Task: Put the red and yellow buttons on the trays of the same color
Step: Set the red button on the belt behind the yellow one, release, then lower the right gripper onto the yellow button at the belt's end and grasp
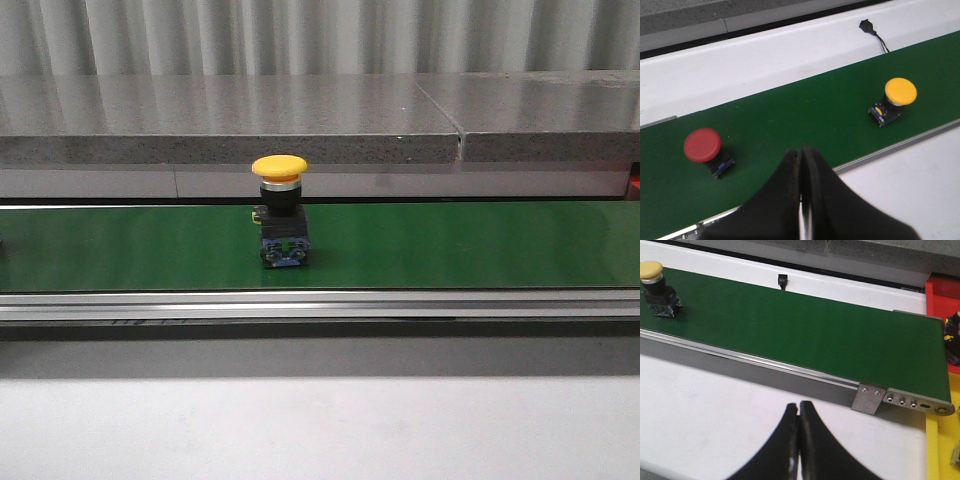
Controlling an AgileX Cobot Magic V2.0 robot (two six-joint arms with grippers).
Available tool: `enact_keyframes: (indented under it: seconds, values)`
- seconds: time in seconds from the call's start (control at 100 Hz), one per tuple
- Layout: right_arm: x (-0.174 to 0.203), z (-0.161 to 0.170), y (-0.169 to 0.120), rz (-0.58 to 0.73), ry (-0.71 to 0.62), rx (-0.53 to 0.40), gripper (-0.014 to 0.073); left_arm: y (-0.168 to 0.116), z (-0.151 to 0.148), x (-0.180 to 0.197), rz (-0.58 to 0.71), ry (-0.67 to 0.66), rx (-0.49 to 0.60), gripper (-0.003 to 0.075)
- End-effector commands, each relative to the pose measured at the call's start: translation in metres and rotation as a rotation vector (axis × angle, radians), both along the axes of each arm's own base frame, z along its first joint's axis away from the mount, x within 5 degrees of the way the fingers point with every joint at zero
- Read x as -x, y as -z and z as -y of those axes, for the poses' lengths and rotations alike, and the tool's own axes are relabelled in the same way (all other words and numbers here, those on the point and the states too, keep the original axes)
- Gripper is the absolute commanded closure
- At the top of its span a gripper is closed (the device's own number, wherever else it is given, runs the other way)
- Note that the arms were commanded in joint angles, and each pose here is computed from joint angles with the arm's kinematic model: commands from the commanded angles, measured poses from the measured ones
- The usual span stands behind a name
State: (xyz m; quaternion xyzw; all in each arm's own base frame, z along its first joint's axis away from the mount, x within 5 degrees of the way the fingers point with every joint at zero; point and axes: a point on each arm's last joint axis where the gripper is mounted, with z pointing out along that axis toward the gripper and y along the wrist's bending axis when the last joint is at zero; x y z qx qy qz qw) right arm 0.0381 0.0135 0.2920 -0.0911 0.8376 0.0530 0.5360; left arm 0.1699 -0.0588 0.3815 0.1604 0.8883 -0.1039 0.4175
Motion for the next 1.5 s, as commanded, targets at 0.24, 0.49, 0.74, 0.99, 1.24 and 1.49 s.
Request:
enact_keyframes:
  seconds: [0.24,0.49,0.74,0.99,1.24,1.49]
  values:
    - [-0.005,-0.001,-0.016,0.101,0.004,-0.032,0.0662,0.019,-0.017,0.072,0.180,0.001,0.107,0.0741]
    - [-0.029,-0.003,-0.029,0.032,0.007,-0.026,0.0662,0.030,-0.026,0.105,0.252,0.006,0.134,0.0741]
    - [-0.077,-0.007,-0.058,-0.066,0.006,-0.014,0.0655,0.029,-0.029,0.114,0.280,0.008,0.142,0.0741]
    - [-0.131,-0.026,-0.086,-0.191,-0.103,-0.033,0.0319,0.029,-0.029,0.114,0.282,0.008,0.143,0.0741]
    - [-0.182,-0.055,-0.087,-0.355,-0.214,-0.007,0.0007,0.029,-0.029,0.114,0.282,0.008,0.143,0.0741]
    - [-0.220,-0.077,-0.076,-0.467,-0.268,0.012,0.0014,0.029,-0.029,0.114,0.282,0.008,0.143,0.0741]
